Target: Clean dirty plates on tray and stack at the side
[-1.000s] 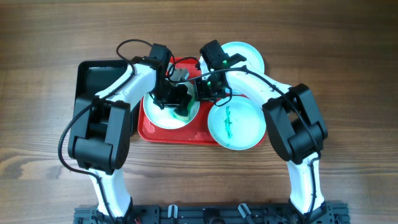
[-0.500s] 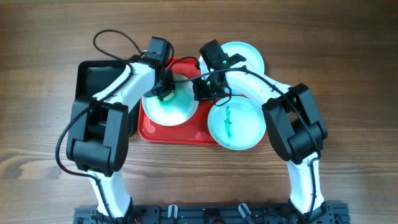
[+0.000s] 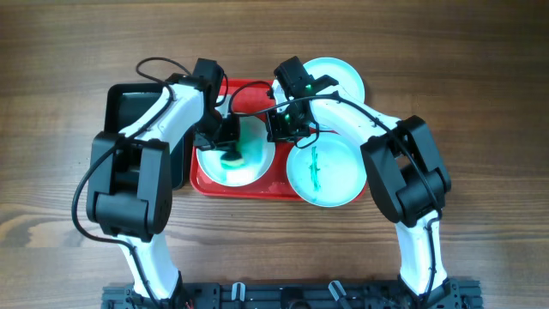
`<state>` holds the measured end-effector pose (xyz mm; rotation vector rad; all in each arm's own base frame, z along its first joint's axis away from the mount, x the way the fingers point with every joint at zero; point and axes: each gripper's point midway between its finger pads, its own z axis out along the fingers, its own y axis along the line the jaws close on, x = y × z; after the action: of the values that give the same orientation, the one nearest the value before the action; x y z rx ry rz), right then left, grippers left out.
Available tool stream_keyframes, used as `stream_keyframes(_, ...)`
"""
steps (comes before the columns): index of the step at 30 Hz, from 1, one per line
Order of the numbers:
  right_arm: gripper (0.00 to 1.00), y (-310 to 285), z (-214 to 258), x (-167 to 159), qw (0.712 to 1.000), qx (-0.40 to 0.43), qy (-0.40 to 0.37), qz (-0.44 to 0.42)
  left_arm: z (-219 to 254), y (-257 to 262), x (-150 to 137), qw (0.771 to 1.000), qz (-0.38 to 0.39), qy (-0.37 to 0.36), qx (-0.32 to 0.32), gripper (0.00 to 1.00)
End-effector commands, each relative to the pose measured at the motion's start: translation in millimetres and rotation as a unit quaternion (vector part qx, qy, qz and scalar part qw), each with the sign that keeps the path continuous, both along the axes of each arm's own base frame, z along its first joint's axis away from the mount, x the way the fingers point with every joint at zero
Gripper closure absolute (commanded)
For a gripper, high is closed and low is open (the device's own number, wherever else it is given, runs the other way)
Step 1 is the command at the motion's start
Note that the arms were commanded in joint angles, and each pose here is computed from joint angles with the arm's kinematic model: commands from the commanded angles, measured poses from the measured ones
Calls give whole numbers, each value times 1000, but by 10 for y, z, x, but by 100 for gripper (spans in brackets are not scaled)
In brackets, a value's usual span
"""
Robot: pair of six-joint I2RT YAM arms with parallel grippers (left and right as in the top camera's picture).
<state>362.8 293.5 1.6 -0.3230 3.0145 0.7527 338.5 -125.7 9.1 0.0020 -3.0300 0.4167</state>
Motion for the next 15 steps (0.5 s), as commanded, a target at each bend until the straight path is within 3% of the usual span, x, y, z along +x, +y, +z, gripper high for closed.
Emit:
stream_keyframes(1, 96, -87, -198, -60, 1000, -16, 24, -9, -41, -273, -57, 997, -35, 13, -72, 96)
stream_keyframes(5, 96, -88, -199, -62, 999, -17, 29, -19, 196, 28, 419, 998, 29, -52, 21, 96)
stream_keyframes(10, 96, -104, -205, -93, 999, -21, 37, -22, 890, 401, 956, 980, 105, -147, 84, 96)
stream_keyframes(14, 94, -132, -229, -115, 997, -30, 52, -47, 1246, 693, 1085, 969, 139, -176, 105, 96)
stream_keyframes(15, 85, -149, -274, -163, 995, -35, 65, -64, 1276, 841, 1059, 966, 151, -172, 118, 96)
